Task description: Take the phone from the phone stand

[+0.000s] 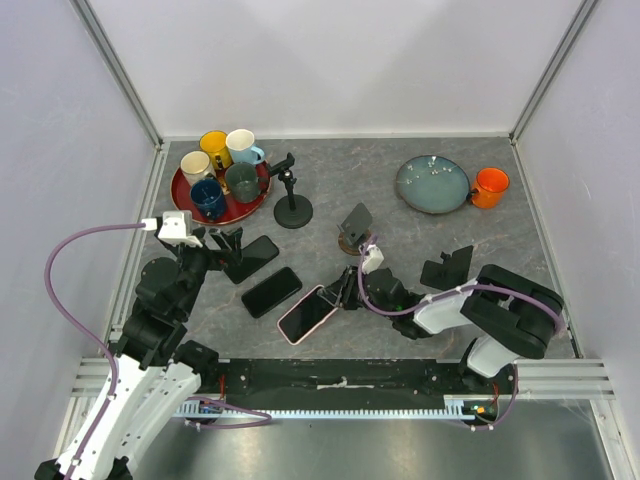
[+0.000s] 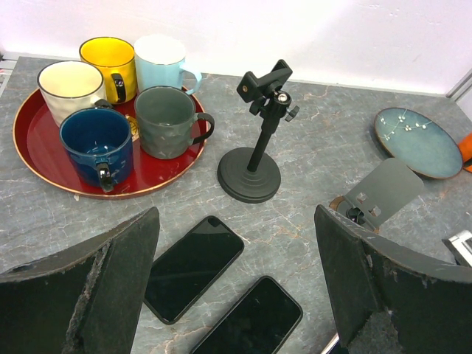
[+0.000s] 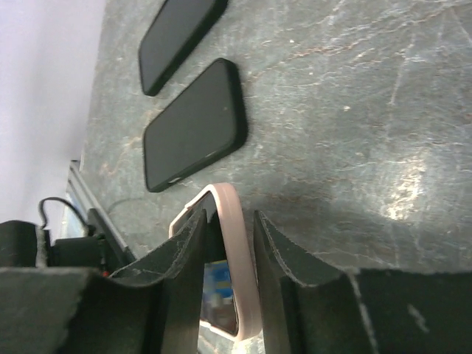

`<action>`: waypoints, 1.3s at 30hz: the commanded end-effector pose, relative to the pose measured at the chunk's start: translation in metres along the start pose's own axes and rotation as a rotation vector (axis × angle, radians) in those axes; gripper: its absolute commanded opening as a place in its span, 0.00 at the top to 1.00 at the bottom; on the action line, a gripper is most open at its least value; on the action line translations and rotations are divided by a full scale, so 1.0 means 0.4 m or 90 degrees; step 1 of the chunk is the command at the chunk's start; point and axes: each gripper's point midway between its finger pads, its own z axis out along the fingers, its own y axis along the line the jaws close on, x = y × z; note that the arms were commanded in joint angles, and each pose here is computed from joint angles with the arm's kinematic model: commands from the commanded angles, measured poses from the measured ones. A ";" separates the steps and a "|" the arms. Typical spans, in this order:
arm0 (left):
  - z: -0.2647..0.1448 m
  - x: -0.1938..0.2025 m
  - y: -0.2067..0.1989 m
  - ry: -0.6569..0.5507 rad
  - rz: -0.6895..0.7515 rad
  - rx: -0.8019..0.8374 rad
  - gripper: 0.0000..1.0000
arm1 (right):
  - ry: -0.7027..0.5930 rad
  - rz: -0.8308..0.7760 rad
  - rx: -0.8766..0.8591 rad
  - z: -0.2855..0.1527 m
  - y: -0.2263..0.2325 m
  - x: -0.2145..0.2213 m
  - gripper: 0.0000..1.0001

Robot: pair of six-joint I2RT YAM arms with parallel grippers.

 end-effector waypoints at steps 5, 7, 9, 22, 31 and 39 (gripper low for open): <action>0.002 -0.027 -0.003 -0.029 -0.020 0.000 0.08 | 0.009 -0.027 0.029 0.034 -0.015 0.004 0.55; 0.002 -0.027 -0.003 -0.029 -0.020 0.000 0.08 | 0.004 -0.027 0.043 0.030 -0.025 -0.002 0.50; 0.002 -0.028 -0.003 -0.029 -0.020 0.000 0.08 | -0.003 -0.032 0.069 0.024 -0.043 -0.007 0.43; 0.002 -0.028 0.008 -0.032 -0.021 -0.016 0.08 | -0.067 -0.195 0.277 -0.037 -0.133 -0.138 0.03; 0.017 -0.006 0.053 0.006 -0.027 -0.093 0.06 | -0.203 -0.243 0.387 -0.207 -0.184 -0.409 0.02; 0.023 0.005 0.111 0.028 -0.022 -0.170 0.05 | -0.332 -0.257 0.495 -0.420 -0.190 -0.658 0.02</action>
